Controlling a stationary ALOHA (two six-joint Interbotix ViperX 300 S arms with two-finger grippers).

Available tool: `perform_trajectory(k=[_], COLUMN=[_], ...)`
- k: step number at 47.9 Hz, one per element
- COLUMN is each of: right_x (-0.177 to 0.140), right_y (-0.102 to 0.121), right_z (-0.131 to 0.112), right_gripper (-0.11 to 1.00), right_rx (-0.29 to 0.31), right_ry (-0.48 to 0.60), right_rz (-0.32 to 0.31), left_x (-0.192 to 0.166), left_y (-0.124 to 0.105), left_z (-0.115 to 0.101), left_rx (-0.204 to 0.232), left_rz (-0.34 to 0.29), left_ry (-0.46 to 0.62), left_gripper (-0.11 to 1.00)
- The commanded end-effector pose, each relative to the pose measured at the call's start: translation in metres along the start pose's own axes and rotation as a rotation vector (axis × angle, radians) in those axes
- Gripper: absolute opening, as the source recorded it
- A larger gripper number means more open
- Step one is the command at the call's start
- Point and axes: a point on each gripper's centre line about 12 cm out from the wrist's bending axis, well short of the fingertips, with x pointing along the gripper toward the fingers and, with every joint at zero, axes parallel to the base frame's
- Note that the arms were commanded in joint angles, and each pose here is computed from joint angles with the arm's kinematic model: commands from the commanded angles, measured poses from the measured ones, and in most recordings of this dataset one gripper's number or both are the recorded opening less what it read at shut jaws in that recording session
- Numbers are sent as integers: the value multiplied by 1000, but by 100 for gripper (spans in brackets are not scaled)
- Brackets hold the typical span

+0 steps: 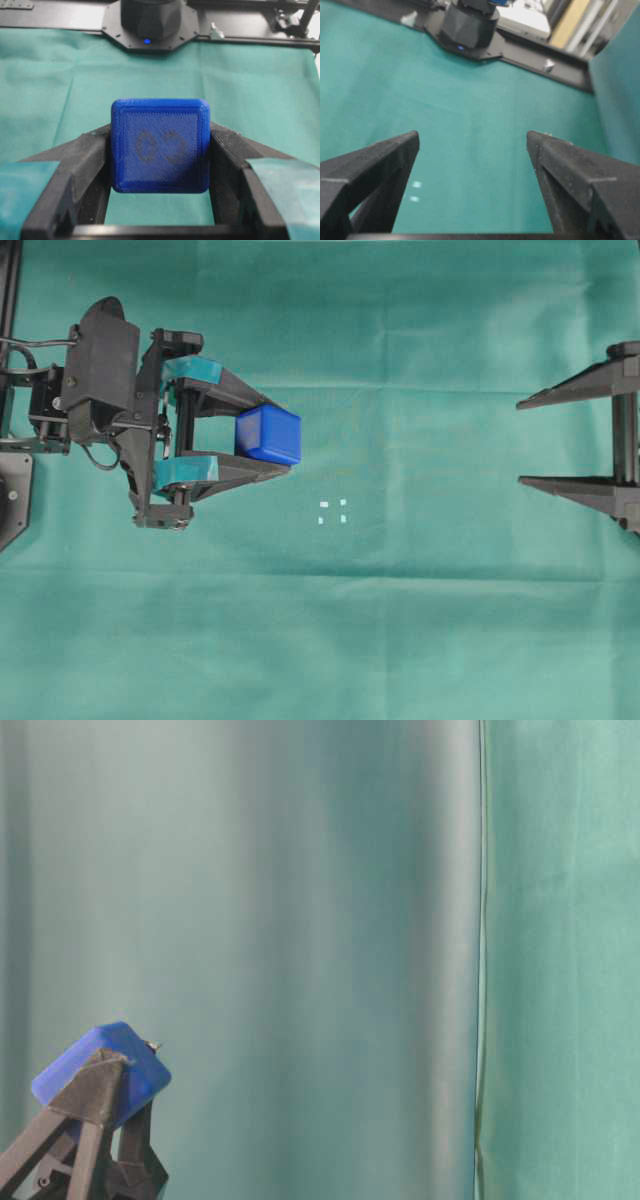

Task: Handover the blue block to the right arm after grasping it with the left arm, then place it in the designated position.
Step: 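Move the open right gripper toward the cube held by the left gripper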

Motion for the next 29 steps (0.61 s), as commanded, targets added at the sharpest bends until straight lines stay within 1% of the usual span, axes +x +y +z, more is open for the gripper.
perform_trajectory(k=[1, 5, 11, 12, 13, 25, 27, 29], right_x=[2, 1, 1, 1, 1, 0, 0, 0], right_y=[-4, -4, -5, -5, -5, -6, -6, -7], right_z=[15, 18, 20, 21, 22, 29, 30, 32], right_gripper=[92, 92, 92, 92, 92, 92, 92, 92], right_rx=[-111, -226, -424, -467, -493, -769, -803, -823], right_ry=[-21, -28, -37, -41, -43, -52, -54, -56], right_rz=[-9, -9, -12, -13, -14, -24, -26, -28], left_x=[-3, -3, -3, -3, -3, -3, -3, -3], left_y=[0, 0, 0, 0, 0, 0, 0, 0], left_z=[10, 10, 9, 9, 9, 10, 10, 10], left_rx=[0, 0, 0, 0, 0, 0, 0, 0], left_rz=[-1, -1, -1, -1, -1, -1, -1, -1], left_ry=[-34, -34, -32, -32, -34, -35, -35, -35], left_gripper=[46, 46, 46, 46, 46, 46, 46, 46])
